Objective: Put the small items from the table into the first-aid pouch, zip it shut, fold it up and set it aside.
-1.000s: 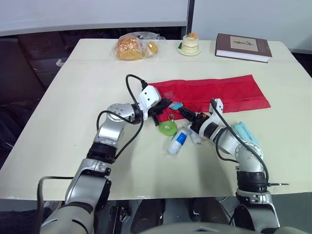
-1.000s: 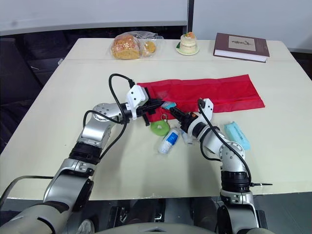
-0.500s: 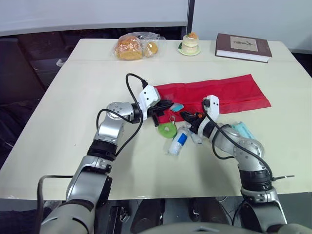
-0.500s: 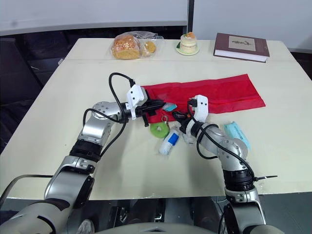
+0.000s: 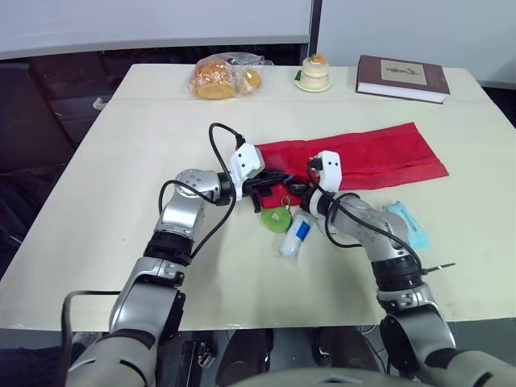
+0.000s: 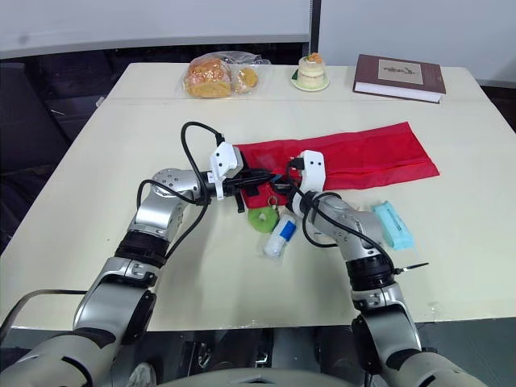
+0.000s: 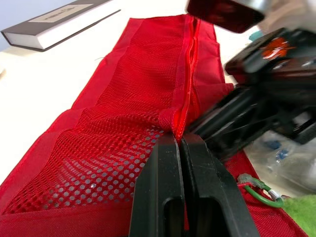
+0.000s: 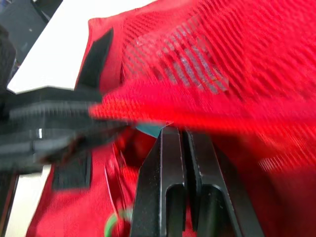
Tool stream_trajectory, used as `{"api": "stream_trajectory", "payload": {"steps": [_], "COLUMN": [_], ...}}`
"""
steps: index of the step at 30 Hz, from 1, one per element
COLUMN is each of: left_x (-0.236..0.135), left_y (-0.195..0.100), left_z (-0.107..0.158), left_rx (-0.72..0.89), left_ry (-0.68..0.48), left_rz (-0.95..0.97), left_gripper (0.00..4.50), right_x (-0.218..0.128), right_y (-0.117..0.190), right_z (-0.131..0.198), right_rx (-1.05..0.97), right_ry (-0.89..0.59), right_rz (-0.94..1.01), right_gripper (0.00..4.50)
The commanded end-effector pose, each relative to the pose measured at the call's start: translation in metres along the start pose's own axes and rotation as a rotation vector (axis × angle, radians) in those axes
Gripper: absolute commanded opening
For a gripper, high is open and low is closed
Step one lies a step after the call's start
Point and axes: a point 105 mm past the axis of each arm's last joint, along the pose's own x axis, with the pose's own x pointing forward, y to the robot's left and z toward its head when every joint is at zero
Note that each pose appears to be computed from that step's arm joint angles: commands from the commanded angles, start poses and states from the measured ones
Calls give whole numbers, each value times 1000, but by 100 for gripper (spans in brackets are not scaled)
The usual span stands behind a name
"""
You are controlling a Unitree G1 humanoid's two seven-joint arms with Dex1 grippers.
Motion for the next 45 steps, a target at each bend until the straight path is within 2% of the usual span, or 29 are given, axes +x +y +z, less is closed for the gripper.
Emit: {"api": "stream_trajectory", "payload": {"steps": [1,6,11,14,18,22,26,27,28,29,30,31,34,36,37,41,44,45], "left_x": [2,0,-10,-17,-34,-60,-81,-91,-100,-110,-116,-122,-137,-145,-150,-160,-156,-150], "left_y": [-3,-2,14,26,44,48,51,53,55,55,55,55,55,55,55,53,56,57], "left_z": [13,10,4,1,-10,-25,-32,-34,-37,-39,-41,-42,-44,-46,-48,-50,-43,-34], "left_rx": [33,39,56,62,63,57,49,47,44,42,42,43,39,37,38,33,19,19], "left_ry": [-42,-30,8,25,76,143,181,198,215,231,244,257,285,302,315,334,309,281], "left_rz": [-23,-13,66,124,235,276,318,335,353,366,375,380,400,413,419,424,402,386], "left_gripper": [0,0,0,0,0,0,0,0,0,0,0,0,0,0,0,0,93,142], "right_x": [8,13,-8,-27,-66,-108,-134,-145,-156,-168,-176,-183,-204,-215,-220,-234,-235,-235], "right_y": [12,8,4,12,15,10,2,-2,-6,-10,-12,-13,-12,-9,-7,-3,-4,-4], "right_z": [24,25,22,24,37,44,44,43,43,41,39,37,33,31,30,23,21,22], "right_rx": [-10,-2,-85,-154,-292,-445,-520,-544,-573,-600,-620,-633,-644,-636,-627,-604,-615,-616], "right_ry": [-91,-116,-94,-104,-200,-294,-322,-320,-312,-298,-285,-274,-240,-233,-235,-215,-202,-208], "right_rz": [33,15,61,142,176,185,176,173,171,172,172,175,209,228,236,248,229,226], "right_gripper": [12,12,12,12,12,12,12,62,88,155,155,215,333,432,446,446,450,450]}}
